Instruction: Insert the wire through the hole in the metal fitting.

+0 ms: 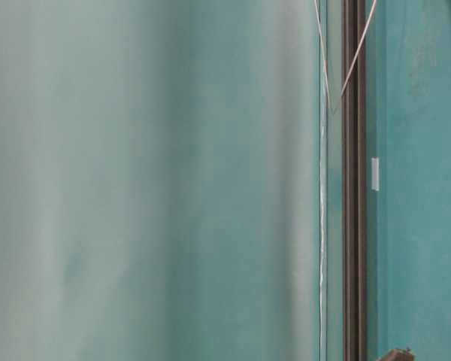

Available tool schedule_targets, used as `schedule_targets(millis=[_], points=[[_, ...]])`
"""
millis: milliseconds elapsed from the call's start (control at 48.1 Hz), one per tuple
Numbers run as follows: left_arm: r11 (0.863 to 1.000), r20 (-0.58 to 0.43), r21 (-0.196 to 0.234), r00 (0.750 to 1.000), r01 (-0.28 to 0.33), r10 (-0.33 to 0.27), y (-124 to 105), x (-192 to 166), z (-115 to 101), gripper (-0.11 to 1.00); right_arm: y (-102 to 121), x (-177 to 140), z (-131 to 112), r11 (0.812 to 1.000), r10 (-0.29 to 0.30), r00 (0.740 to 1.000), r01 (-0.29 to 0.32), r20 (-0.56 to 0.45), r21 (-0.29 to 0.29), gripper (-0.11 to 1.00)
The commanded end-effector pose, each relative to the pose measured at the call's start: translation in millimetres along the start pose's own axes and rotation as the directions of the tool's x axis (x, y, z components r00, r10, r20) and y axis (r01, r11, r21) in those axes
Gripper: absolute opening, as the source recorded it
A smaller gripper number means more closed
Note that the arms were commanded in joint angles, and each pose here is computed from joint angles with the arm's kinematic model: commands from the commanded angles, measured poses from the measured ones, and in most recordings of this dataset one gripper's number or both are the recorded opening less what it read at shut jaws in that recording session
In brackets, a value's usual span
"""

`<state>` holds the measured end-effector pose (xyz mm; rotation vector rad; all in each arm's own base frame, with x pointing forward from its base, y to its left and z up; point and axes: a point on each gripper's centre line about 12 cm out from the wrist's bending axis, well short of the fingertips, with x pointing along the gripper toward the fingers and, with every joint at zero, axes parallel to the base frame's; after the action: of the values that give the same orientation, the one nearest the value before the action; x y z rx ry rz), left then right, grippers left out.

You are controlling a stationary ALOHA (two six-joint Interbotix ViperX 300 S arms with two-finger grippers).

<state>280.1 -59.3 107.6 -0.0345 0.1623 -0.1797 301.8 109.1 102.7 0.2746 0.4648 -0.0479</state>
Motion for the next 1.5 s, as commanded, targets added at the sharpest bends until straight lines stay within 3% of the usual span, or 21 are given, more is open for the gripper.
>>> schedule_targets(millis=[0,832,1476], points=[[1.0,0.031,0.0,1.0,0.002,-0.002,-1,2,8,0.75,7,-2,11,1.0,0.027,0.999,-0.027,0.035,0.005,0.0],[1.0,0.037,0.0,0.999,0.004,-0.004,-1,3,10,0.75,8,9,11,1.0,0.015,0.999,-0.016,0.031,0.01,0.0],[1.0,0.024,-0.001,1.0,0.002,-0.002,-1,3,10,0.75,1,-2,10,1.0,0.009,1.0,-0.009,0.027,0.014,0.0]])
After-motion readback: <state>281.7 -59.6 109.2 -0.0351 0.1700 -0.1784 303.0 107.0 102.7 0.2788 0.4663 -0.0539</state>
